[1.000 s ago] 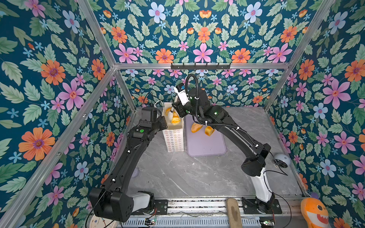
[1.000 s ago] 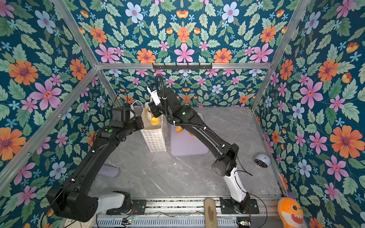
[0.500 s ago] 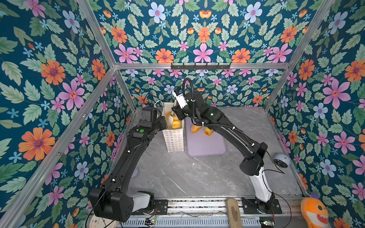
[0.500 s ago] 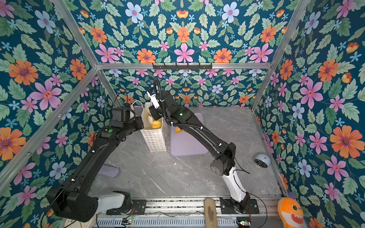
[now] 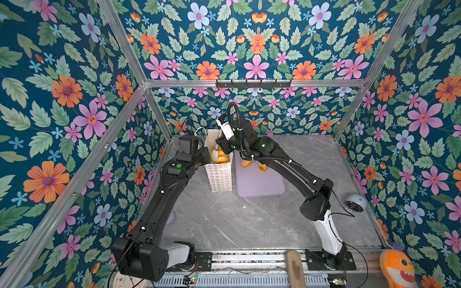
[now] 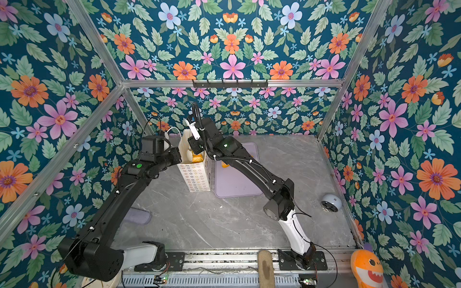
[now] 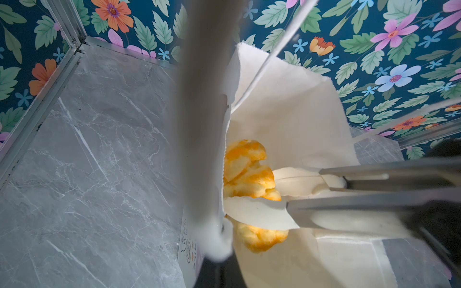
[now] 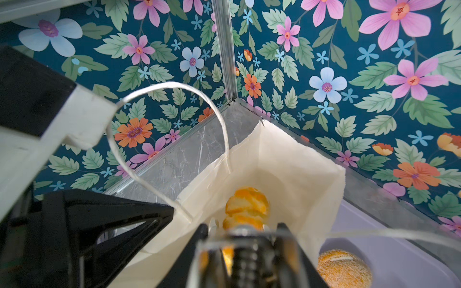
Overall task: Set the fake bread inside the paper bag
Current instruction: 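Lower the orange swirl bun into the bag opening beside the left gripper, then open the tongs inside the bag to release the orange swirl bun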
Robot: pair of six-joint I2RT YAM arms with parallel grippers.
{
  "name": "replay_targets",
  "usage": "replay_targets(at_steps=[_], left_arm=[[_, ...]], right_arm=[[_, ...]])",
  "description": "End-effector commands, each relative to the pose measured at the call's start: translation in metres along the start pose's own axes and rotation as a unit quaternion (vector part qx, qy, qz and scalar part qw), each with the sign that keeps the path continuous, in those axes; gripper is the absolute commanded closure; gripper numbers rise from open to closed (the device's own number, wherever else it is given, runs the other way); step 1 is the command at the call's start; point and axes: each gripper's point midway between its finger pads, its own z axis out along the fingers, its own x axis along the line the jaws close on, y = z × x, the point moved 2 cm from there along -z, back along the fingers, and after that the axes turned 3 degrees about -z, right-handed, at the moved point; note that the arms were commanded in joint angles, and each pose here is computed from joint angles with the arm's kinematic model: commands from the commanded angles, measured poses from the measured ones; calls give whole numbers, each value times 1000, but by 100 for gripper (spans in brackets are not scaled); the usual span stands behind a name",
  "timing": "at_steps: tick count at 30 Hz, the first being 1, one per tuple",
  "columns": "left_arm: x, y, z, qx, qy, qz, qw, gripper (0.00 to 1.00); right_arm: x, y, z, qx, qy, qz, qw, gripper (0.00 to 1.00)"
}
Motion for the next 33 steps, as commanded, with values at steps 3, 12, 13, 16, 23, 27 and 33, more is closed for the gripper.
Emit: replay_targets(at_steps=[3, 12, 13, 16, 23, 27, 33], left_arm=[[0, 1, -1, -1, -1, 2, 1000, 100], [0, 0, 0, -1, 0, 3, 1000, 100], [1, 1, 0, -1, 1, 3, 1000, 100], [1, 0, 0, 0, 1, 3, 1000, 100], [1, -1, 1, 1, 2, 3, 1000, 100], [1, 0, 0, -1, 0, 3, 1000, 100], [2, 0, -1, -1, 3, 4, 1000, 100]], right_arm=[[0, 2, 7, -11, -1, -2, 1000, 57], [0, -10, 18, 3, -5, -10, 1000, 55], [1, -10, 18, 4, -2, -12, 1000, 55], [3, -4, 14, -7, 7, -26, 1000, 52], [11, 27, -10, -51, 31, -39, 997, 48], [13, 42, -25, -73, 35, -42, 996, 47], [14, 79, -64, -125, 39, -53, 990, 47]])
